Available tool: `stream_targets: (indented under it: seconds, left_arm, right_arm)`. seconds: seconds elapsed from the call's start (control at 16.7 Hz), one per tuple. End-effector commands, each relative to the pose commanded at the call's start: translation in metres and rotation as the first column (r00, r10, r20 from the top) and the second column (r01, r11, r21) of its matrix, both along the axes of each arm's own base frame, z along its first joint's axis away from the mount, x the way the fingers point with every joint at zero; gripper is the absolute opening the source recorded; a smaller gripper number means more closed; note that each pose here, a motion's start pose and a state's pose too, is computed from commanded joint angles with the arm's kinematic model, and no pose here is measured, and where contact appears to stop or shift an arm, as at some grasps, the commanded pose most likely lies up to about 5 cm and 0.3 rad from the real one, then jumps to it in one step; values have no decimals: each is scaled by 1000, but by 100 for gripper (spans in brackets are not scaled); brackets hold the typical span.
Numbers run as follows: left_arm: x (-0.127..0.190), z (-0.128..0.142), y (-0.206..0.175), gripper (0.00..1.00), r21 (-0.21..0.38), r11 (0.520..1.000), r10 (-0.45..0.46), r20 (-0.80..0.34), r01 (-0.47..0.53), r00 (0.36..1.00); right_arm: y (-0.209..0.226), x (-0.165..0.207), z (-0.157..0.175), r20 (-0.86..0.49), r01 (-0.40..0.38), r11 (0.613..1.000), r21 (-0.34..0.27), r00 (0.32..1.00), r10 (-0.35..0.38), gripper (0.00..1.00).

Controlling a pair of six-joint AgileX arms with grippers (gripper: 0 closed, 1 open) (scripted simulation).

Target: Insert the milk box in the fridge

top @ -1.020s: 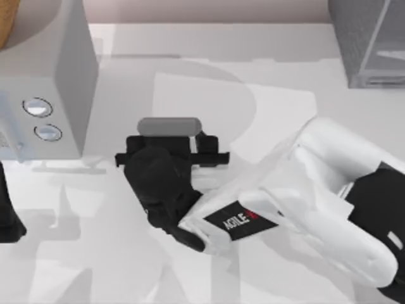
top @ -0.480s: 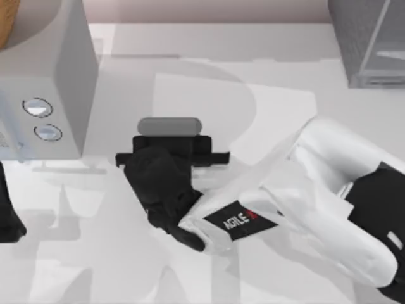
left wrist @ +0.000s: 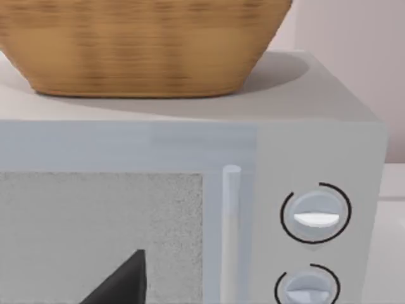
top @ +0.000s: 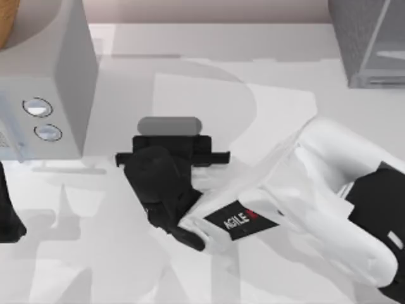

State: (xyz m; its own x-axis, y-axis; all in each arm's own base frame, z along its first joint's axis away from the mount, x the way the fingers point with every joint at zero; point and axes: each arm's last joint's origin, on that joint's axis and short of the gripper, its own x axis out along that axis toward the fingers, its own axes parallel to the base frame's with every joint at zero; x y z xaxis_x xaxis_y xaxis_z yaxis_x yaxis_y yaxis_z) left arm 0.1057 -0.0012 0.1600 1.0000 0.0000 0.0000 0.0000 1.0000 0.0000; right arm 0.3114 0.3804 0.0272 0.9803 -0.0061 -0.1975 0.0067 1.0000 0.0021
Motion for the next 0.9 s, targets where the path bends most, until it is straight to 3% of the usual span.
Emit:
stream_targets:
  seconds: [0.18, 0.6, 0.9]
  left_arm:
    - [0, 0, 0, 100, 0, 1000, 0, 0, 0, 1000]
    - [0, 0, 0, 100, 0, 1000, 0, 0, 0, 1000]
    - [0, 0, 0, 100, 0, 1000, 0, 0, 0, 1000]
  right_arm:
    - [4, 1, 26, 1, -6, 1000, 0, 1000, 6, 0]
    - [1, 1, 138, -4, 0, 1000, -5, 1000, 0, 0]
    - [0, 0, 147, -1, 1, 1000, 0, 1000, -1, 0]
